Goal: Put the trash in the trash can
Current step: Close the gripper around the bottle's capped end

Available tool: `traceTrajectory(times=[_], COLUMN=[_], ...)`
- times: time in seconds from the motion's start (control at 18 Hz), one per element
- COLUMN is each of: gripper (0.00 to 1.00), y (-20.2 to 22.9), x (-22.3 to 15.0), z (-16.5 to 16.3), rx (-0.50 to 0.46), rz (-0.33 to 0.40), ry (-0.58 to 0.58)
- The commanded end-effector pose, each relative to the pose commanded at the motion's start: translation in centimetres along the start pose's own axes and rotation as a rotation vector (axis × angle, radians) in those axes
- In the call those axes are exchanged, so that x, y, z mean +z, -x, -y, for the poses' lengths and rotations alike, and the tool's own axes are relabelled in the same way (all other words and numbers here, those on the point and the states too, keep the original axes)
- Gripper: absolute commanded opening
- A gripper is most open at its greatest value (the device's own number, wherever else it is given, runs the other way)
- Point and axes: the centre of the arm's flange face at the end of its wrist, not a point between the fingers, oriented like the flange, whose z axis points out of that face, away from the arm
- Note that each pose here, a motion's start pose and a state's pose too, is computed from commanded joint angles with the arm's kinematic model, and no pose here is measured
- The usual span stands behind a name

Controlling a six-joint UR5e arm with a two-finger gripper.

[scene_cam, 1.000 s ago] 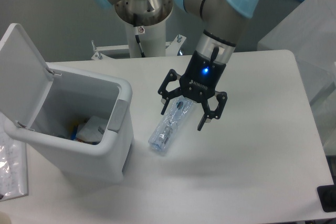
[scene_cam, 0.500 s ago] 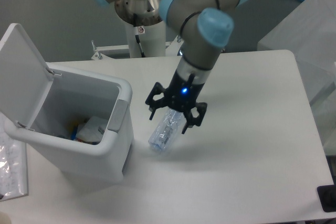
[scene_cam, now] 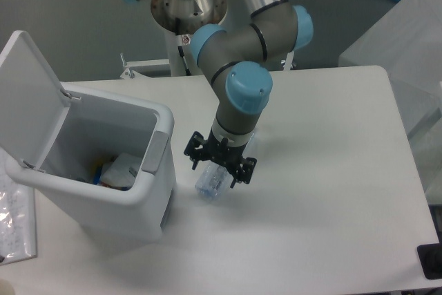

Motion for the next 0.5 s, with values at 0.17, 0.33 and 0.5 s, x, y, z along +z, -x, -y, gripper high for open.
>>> traceTrajectory(times=[0.17,0.33,0.5], gripper=[0.99,0.96,0.96], y=[0.0,-0.3,-0.7], x=[1.4,3.2,4.3], z=[0.1,0.4,0.4], rx=[-0.001,0.003,0.014], rz=[-0.017,-0.04,-0.04], ry=[0.014,0.035,0.07])
